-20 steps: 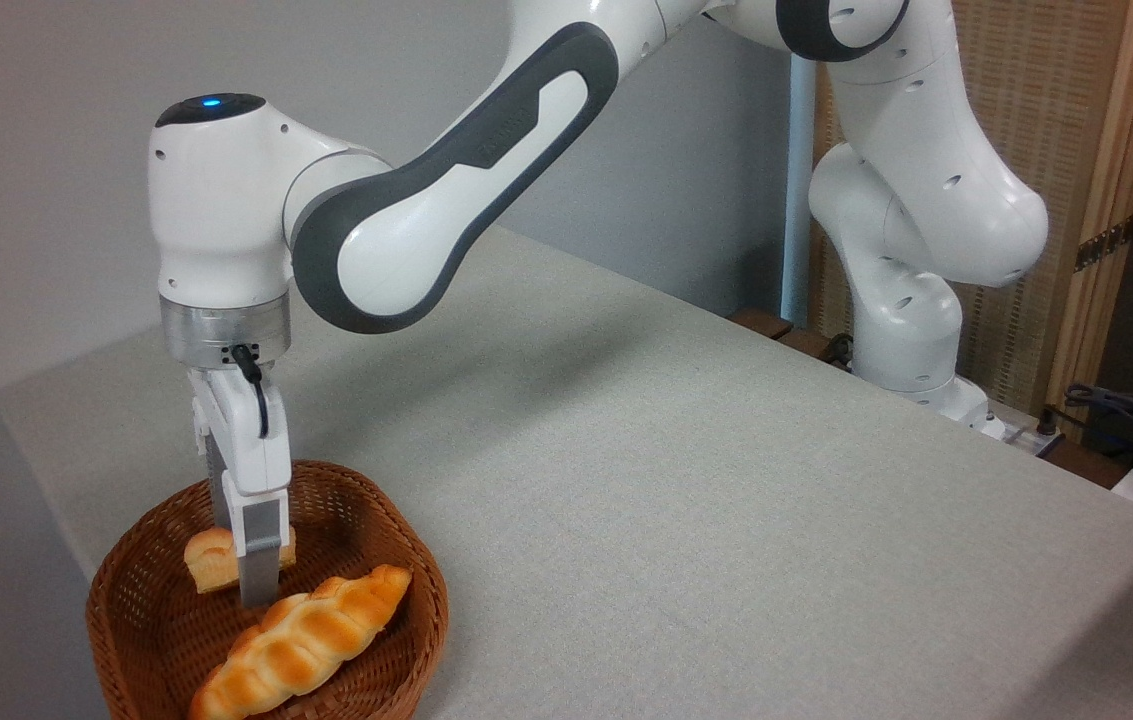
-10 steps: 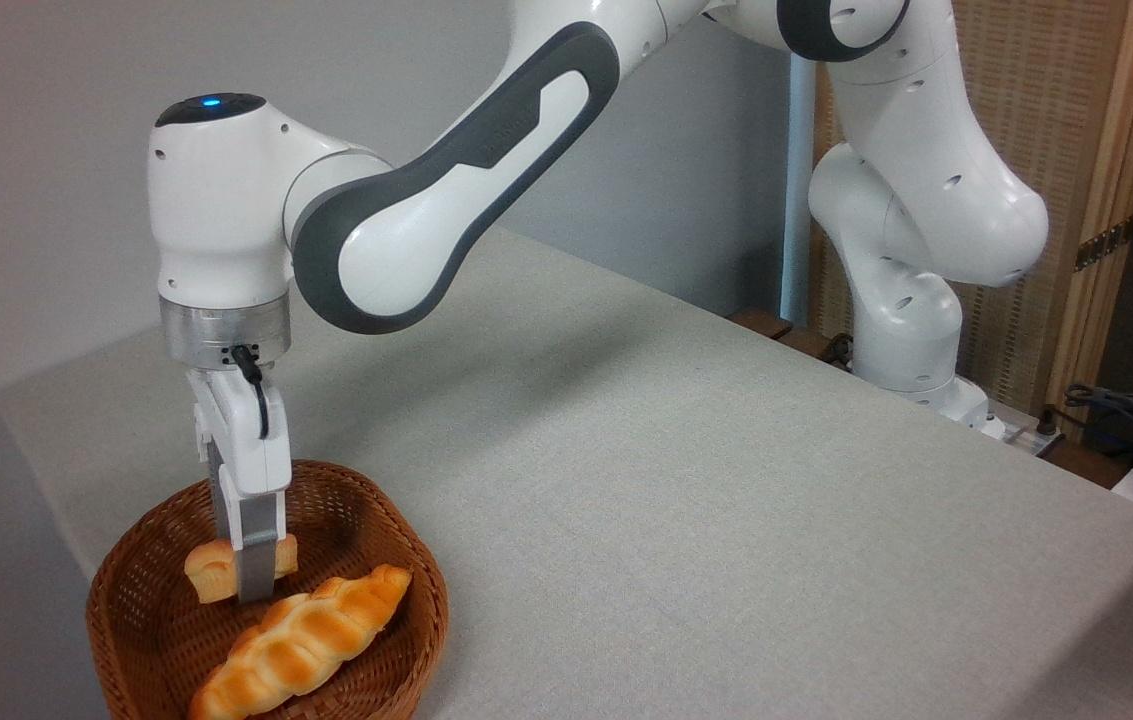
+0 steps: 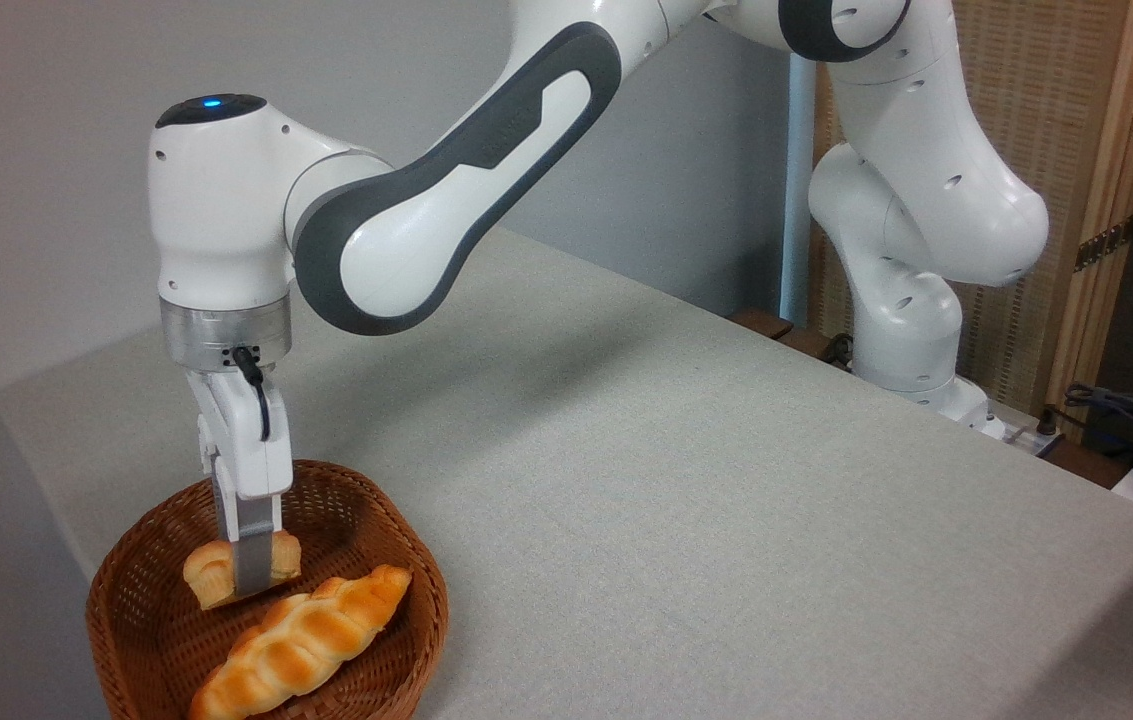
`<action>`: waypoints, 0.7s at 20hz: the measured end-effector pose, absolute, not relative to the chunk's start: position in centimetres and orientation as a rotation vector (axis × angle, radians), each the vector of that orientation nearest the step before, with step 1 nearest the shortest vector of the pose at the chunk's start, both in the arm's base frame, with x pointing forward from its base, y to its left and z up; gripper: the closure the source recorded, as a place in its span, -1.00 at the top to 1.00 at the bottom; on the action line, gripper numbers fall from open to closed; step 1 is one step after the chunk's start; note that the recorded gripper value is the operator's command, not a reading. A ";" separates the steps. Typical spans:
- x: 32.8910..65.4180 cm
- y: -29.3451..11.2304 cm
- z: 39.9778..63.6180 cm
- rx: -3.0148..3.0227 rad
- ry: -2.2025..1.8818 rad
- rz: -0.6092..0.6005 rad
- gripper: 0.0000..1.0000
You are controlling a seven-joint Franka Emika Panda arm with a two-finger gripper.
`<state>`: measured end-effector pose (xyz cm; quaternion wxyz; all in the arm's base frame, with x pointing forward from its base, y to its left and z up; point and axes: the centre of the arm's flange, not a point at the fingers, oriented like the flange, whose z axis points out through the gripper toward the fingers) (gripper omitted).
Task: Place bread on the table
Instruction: 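Close the gripper on the round orange bun, then lift the bun out of the basket and carry it over the table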
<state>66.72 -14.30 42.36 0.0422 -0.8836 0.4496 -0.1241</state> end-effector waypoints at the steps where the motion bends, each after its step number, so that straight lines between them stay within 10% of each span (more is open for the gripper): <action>1: 66.7 -14.3 42.4 -2.704 1.375 -0.381 -0.60; 7: 67.3 -13.5 44.4 -2.747 1.320 -0.450 -0.60; 14: 64.1 -9.4 53.3 -2.966 1.179 -0.456 -0.59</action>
